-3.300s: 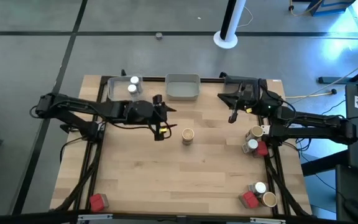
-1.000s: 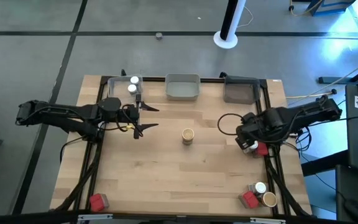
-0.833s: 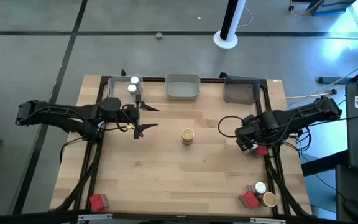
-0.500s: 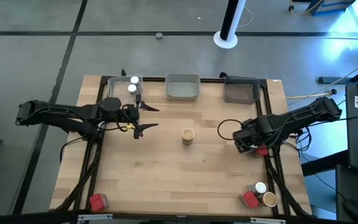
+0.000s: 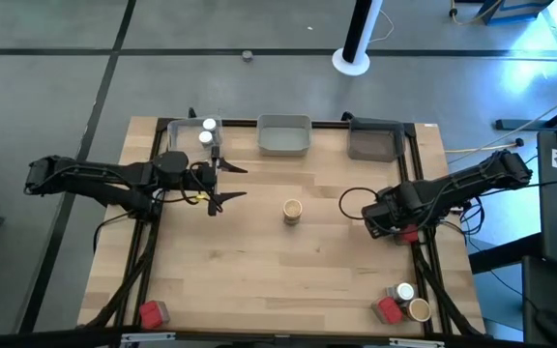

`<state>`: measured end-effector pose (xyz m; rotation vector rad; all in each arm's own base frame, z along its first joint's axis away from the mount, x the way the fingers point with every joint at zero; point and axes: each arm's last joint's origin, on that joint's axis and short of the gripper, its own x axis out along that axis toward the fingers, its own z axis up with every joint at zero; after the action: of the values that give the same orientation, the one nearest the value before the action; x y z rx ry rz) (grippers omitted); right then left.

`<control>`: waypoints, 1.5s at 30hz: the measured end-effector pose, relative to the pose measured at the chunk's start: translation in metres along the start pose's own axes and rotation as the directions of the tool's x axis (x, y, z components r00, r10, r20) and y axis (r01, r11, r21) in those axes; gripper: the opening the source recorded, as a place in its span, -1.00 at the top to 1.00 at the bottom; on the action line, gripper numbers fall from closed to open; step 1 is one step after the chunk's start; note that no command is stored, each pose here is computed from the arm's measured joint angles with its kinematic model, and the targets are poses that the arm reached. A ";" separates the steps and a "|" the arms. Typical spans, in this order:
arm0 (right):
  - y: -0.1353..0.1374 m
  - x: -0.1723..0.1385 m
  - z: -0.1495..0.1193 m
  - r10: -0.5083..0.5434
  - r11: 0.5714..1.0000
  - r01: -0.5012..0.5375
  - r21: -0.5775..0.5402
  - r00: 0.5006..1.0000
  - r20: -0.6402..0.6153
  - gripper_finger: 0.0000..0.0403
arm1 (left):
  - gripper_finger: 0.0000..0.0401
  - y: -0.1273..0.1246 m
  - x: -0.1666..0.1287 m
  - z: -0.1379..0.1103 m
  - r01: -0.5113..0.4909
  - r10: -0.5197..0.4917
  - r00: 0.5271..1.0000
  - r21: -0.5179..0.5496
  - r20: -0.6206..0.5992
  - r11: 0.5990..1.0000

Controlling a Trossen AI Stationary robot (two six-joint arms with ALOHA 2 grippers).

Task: Sort spices by type
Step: Put the white seasoning bottle into the transparent bin

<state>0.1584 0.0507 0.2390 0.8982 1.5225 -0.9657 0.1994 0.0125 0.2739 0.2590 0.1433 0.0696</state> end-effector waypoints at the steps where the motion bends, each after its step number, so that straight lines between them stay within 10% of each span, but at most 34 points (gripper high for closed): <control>1: 0.000 0.000 0.000 0.002 1.000 -0.002 -0.001 1.000 0.000 -0.37 | -0.32 0.000 0.000 0.000 0.000 0.000 1.000 0.000 0.000 1.000; 45: 0.012 0.022 0.005 0.098 0.995 -0.098 -0.014 0.993 0.057 -0.33 | -0.32 0.000 0.000 0.000 -0.001 0.001 1.000 0.000 -0.001 1.000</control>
<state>0.1676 0.0521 0.2153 0.9206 1.4206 -0.9035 0.1994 0.0128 0.2738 0.2593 0.1443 0.0712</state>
